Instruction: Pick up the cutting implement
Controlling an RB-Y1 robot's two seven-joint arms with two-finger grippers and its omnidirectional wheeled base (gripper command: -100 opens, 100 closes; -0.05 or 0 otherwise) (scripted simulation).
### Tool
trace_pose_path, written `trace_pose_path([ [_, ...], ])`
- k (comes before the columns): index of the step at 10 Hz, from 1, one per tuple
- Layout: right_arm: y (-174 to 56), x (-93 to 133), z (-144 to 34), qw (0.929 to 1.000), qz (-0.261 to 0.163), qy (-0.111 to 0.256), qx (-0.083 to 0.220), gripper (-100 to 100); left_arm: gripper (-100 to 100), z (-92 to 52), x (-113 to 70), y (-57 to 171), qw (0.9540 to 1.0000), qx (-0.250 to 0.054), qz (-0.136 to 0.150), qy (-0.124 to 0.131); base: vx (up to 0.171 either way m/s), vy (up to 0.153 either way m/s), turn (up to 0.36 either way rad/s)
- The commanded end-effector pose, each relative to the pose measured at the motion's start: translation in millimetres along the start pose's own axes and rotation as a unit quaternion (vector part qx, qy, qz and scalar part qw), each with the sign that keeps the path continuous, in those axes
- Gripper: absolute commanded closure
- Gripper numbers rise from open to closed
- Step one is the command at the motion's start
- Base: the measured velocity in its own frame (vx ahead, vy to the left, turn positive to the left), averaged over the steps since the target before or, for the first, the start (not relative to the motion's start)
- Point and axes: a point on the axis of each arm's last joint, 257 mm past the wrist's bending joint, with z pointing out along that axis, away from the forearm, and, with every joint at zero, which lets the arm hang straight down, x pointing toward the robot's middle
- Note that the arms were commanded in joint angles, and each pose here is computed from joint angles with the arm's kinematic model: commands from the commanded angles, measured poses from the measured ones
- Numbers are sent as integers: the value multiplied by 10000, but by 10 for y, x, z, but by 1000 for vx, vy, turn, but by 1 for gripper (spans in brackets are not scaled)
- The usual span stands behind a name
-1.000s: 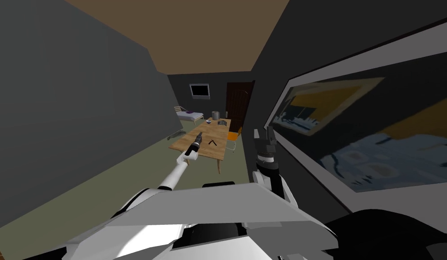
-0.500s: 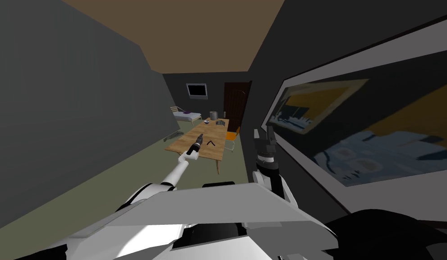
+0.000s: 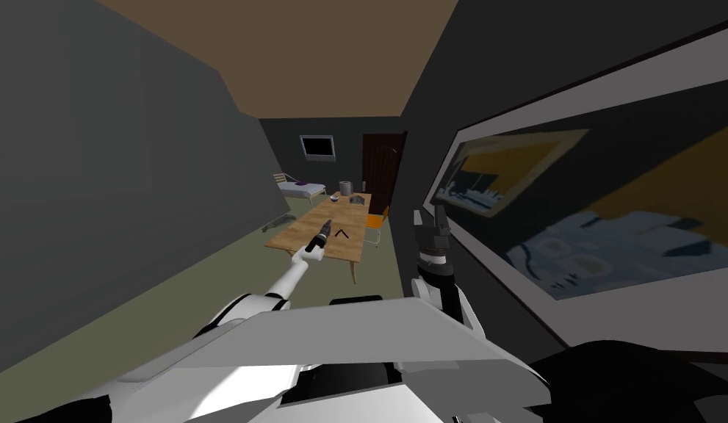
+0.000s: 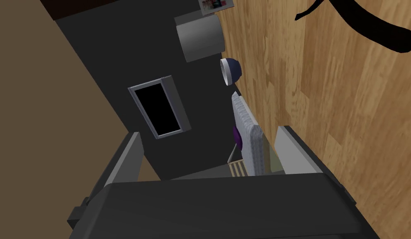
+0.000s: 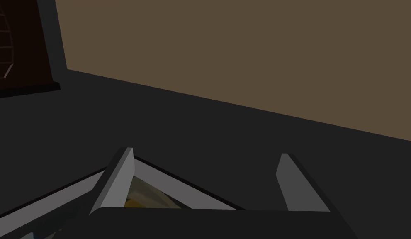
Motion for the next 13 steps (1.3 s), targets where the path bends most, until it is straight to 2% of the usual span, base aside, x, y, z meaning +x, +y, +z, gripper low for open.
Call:
trace_pose_path([
  [1,0,0,0,10000,0,0,0,0,-100,13,5,81,9999,-103,2,13,19,-6,-65],
  [3,0,0,0,10000,0,0,0,0,-100,44,45,239,9994,-329,21,67,36,-13,-117],
  [6,0,0,0,10000,0,0,0,0,-100,2,71,554,9975,-701,42,104,40,-16,-80],
  [7,0,0,0,10000,0,0,0,0,-100,-8,69,586,9972,-734,43,103,40,-9,-40],
  [9,0,0,0,10000,0,0,0,0,-100,-93,90,916,9935,-1129,78,142,64,-15,-114],
  [10,0,0,0,10000,0,0,0,0,-100,-100,89,934,9932,-1149,78,141,91,-18,-64],
  [12,0,0,0,10000,0,0,0,0,-100,-185,101,1145,9901,-1391,97,161,76,-12,-62],
  [13,0,0,0,10000,0,0,0,0,-100,-281,123,1333,9869,-1597,106,181,120,-5,-118],
])
